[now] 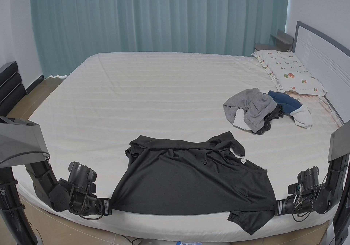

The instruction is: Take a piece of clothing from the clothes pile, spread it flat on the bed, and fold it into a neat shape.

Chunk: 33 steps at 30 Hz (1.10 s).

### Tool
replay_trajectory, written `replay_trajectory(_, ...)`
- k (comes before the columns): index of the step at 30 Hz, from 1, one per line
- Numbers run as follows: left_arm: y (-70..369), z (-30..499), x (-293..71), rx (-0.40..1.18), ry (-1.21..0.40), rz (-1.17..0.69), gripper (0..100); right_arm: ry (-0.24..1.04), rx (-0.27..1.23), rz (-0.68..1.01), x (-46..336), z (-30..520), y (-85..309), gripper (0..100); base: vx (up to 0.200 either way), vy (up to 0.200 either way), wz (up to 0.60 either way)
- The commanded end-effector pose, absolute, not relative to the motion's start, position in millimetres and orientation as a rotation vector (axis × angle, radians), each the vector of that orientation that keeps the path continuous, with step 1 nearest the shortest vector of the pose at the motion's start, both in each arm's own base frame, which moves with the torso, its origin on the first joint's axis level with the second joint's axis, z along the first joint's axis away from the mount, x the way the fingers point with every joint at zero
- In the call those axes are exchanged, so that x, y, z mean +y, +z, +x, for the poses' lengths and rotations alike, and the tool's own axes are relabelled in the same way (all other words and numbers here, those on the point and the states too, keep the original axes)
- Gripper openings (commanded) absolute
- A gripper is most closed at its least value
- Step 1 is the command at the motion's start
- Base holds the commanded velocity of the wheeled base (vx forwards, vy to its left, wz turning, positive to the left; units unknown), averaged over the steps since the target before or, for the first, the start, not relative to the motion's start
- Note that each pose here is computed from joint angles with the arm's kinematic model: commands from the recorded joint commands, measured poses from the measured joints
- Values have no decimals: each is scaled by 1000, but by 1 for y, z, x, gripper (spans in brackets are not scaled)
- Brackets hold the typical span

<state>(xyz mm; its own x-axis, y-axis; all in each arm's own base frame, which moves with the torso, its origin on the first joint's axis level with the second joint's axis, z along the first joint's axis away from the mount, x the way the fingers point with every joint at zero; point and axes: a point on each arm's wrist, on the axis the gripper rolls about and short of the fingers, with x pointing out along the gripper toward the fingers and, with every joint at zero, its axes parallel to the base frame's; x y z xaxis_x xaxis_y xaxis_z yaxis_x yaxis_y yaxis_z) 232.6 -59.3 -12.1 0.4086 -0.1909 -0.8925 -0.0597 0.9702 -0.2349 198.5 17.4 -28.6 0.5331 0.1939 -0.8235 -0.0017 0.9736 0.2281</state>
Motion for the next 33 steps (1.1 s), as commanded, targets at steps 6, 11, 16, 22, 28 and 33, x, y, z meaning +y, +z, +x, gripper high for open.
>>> replay_trajectory(6, -13, 239, -62, 1139, -90, -256, 100, 129, 954, 215, 20, 201, -42, 100, 0, 0, 0)
replay_trajectory(11, 1, 249, -54, 1069, -59, -322, 100, 82, 793, 329, 13, 210, -21, 100, 0, 0, 0)
replay_trajectory(16, 37, 282, -53, 907, -41, -581, 100, 67, 586, 446, 3, 216, 19, 100, 0, 0, 0)
replay_trajectory(22, 44, 318, -61, 836, -25, -678, 100, 35, 526, 491, -11, 220, 27, 100, 0, 0, 0)
replay_trajectory(28, 34, 368, -72, 777, -11, -756, 100, 85, 535, 710, -9, 229, 27, 100, 0, 0, 0)
replay_trajectory(33, 1, 390, -91, 798, 32, -747, 100, 92, 570, 834, -9, 231, 23, 100, 0, 0, 0)
